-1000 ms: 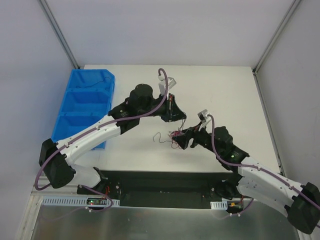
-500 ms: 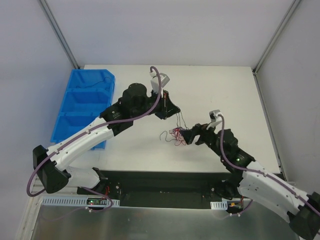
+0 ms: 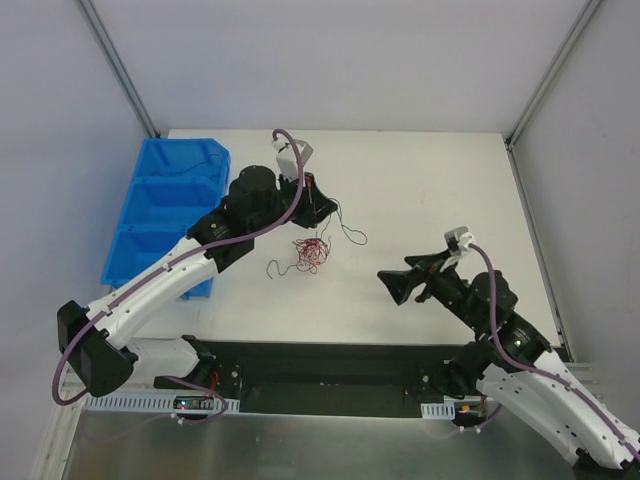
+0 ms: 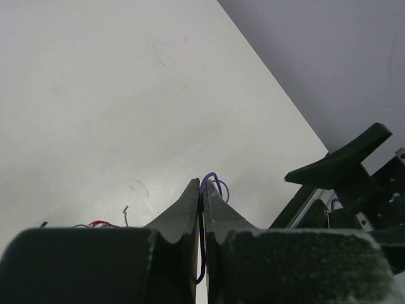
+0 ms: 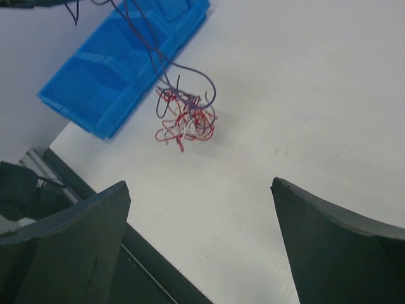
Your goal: Untangle the cables
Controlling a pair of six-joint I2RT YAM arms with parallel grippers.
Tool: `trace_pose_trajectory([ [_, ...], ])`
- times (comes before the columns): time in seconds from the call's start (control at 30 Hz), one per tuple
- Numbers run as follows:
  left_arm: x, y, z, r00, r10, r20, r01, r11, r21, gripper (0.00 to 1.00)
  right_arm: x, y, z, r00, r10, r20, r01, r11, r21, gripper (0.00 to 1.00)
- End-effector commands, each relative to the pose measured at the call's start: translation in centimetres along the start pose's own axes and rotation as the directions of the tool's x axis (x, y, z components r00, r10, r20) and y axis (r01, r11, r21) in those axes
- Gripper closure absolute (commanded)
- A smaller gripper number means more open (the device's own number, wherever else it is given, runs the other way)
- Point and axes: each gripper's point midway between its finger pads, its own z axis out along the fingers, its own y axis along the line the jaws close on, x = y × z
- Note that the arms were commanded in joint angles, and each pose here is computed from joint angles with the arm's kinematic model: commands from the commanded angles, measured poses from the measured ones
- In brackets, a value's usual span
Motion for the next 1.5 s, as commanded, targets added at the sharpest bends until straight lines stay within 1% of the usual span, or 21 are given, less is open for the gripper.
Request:
trace_pose_trajectory([
  [0.0, -4.4, -3.4, -1.0, 0.994, -0.054, 0.091, 0.045, 0.994, 0.104, 1.0, 0.5, 3.1, 3.1, 1.0, -0.014, 0.005, 0.015, 0.982, -0.187, 0.03],
  [0.13, -5.6, -5.2, -1.1, 0.989, -0.123, 0.084, 0.108, 0.98, 0.164, 1.0, 0.2, 4.9, 7.1, 0.996, 0.07, 0.053, -0.054, 0.964, -0.262, 0.05],
  [0.17, -6.0, -5.4, -1.1, 0.987, -0.137, 0.088, 0.121, 0.978, 0.168, 1.0, 0.0, 4.9, 7.9, 0.995, 0.074, 0.065, -0.056, 0.968, -0.245, 0.05],
  [0.23, -6.3, -5.7, -0.8, 0.982, -0.168, 0.081, 0.152, 0.972, 0.177, 1.0, -0.2, 4.1, 10.0, 0.992, 0.103, 0.074, -0.089, 0.981, -0.17, 0.07],
  [0.37, -6.7, -6.7, -0.5, 0.979, -0.193, 0.068, 0.173, 0.959, 0.223, 1.0, 0.7, 0.3, 13.6, 0.983, 0.148, 0.105, -0.153, 0.988, 0.039, 0.23],
  [0.4, -7.0, -6.9, -0.5, 0.976, -0.207, 0.075, 0.185, 0.956, 0.226, 1.0, 1.1, -0.8, 13.9, 0.983, 0.146, 0.11, -0.156, 0.984, 0.089, 0.3],
  [0.47, -8.2, -7.6, -1.1, 0.975, -0.197, 0.101, 0.167, 0.954, 0.249, 1.0, 2.0, -3.4, 13.9, 0.979, 0.153, 0.136, -0.179, 0.963, 0.203, 0.7],
  [0.5, -9.0, -8.1, -1.5, 0.975, -0.185, 0.119, 0.149, 0.953, 0.263, 1.0, 2.5, -4.7, 13.8, 0.978, 0.151, 0.14, -0.183, 0.951, 0.251, 0.87],
  [0.53, -9.9, -8.6, -2.0, 0.976, -0.161, 0.144, 0.116, 0.954, 0.276, 1.0, 3.0, -5.7, 13.7, 0.981, 0.144, 0.13, -0.175, 0.944, 0.279, 0.93],
  [0.6, -12.1, -9.6, -3.4, 0.97, -0.107, 0.219, 0.041, 0.957, 0.286, 1.0, 4.4, -7.2, 13.4, 0.988, 0.129, 0.083, -0.148, 0.942, 0.301, 0.99],
  [0.7, -16.7, -11.5, -5.9, 0.937, -0.057, 0.345, -0.05, 0.954, 0.294, 1.0, 5.6, -9.6, 12.9, 0.99, 0.134, 0.032, -0.137, 0.931, 0.338, 0.99],
  [0.77, -19.0, -13.1, -7.1, 0.923, -0.032, 0.383, -0.098, 0.944, 0.316, 1.0, 5.9, -10.7, 12.1, 0.991, 0.137, -0.014, -0.121, 0.916, 0.382, 0.99],
  [0.8, -19.5, -13.4, -7.2, 0.924, -0.027, 0.381, -0.104, 0.942, 0.318, 1.0, 6.1, -11.0, 11.6, 0.991, 0.131, -0.037, -0.106, 0.912, 0.396, 0.99],
  [0.9, -20.5, -13.7, -6.2, 0.928, -0.043, 0.37, -0.083, 0.944, 0.318, 1.0, 6.5, -10.0, 10.6, 0.992, 0.083, -0.089, -0.049, 0.94, 0.337, 0.99],
  [1.0, -21.6, -14.4, -5.7, 0.926, -0.035, 0.376, -0.1, 0.938, 0.331, 1.0, 7.2, -12.4, 9.1, 0.993, 0.084, -0.087, -0.037, 0.894, 0.447, 1.0],
  [1.13, -22.7, -14.5, -5.4, 0.915, -0.001, 0.402, -0.134, 0.942, 0.308, 1.0, 8.6, -14.7, 7.4, 0.984, 0.155, -0.088, -0.085, 0.841, 0.534, 1.0],
  [1.2, -22.7, -13.7, -5.1, 0.913, 0.022, 0.407, -0.142, 0.953, 0.267, 1.0, 8.8, -15.2, 6.8, 0.983, 0.154, -0.095, -0.076, 0.829, 0.554, 1.0],
  [1.3, -21.9, -11.6, -4.8, 0.92, 0.068, 0.386, -0.15, 0.971, 0.185, 1.0, 8.4, -14.6, 6.7, 0.987, 0.099, -0.13, -0.02, 0.861, 0.508, 0.99],
  [1.37, -21.0, -8.9, -4.4, 0.925, 0.093, 0.367, -0.139, 0.985, 0.101, 1.0, 8.1, -14.3, 6.7, 0.988, 0.052, -0.147, 0.025, 0.878, 0.478, 0.99],
  [1.4, -20.0, -6.6, -3.8, 0.936, 0.091, 0.339, -0.114, 0.992, 0.048, 1.0, 7.9, -14.2, 6.7, 0.989, 0.037, -0.143, 0.035, 0.882, 0.471, 1.0],
  [1.47, -19.5, -2.8, -4.0, 0.946, 0.045, 0.321, -0.042, 0.999, -0.017, 1.0, 7.8, -14.1, 6.5, 0.991, 0.033, -0.127, 0.03, 0.885, 0.465, 0.99],
])
